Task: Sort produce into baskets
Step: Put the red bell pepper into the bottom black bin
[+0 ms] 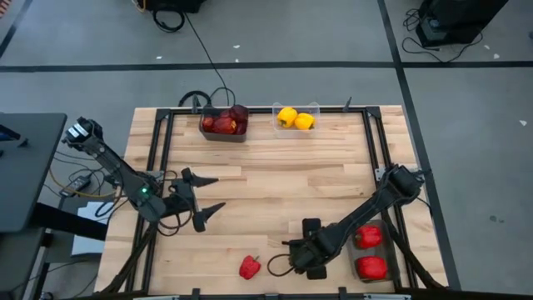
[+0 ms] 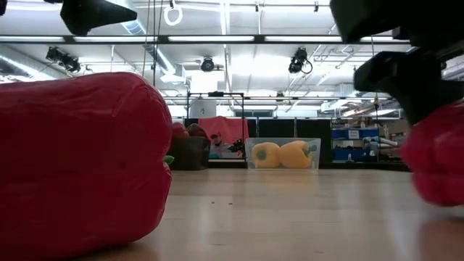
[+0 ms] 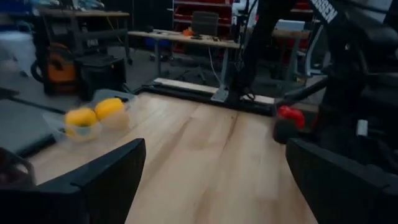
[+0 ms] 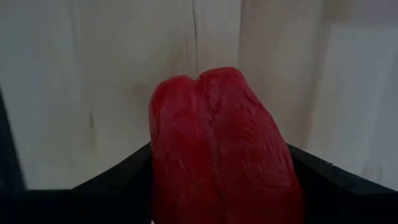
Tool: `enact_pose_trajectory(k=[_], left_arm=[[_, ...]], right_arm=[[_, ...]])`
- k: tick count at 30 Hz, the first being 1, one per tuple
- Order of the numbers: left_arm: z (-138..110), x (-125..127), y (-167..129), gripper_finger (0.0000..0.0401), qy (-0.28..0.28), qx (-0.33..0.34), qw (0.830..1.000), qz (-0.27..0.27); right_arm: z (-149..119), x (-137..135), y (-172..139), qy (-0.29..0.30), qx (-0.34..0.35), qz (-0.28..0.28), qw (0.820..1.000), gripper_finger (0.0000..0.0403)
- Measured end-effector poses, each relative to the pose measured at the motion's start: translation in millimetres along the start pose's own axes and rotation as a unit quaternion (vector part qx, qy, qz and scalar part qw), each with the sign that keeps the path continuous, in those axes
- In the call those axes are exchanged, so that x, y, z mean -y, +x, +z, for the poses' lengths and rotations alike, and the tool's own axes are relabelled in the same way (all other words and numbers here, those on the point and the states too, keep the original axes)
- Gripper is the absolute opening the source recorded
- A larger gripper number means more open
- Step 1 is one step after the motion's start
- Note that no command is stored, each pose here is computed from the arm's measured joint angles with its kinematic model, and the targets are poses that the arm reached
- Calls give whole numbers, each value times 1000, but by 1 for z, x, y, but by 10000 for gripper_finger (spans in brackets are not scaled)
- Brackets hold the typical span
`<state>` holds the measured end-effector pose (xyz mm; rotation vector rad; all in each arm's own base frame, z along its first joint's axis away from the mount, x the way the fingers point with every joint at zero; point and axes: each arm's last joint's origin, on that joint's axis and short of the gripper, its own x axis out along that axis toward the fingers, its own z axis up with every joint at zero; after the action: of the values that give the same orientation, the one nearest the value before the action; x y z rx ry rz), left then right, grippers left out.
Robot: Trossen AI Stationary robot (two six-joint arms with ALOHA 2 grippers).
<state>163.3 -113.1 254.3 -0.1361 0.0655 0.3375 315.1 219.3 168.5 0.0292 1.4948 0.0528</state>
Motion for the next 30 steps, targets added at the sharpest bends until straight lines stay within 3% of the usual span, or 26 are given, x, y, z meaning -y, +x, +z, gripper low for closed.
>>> enact_pose_trajectory(k=[5,9,15,25,30], left_arm=[[-14,8,9,392,-59,-40,996,-44],[-30,16,21,392,-37,-65,996,-54],[-46,25,37,392,-41,-62,996,-39],[-44,31,45,392,-60,-45,994,-73],[-39,32,45,392,-31,-24,996,-80]], right_arm=[[-10,3,-23,25,-78,23,996,283],[-25,-1,-49,47,-137,-18,989,301],[-59,-16,-81,84,-207,-57,973,288],[-110,-55,-88,112,-187,-96,971,336],[-121,-63,-88,145,-163,-120,969,354]])
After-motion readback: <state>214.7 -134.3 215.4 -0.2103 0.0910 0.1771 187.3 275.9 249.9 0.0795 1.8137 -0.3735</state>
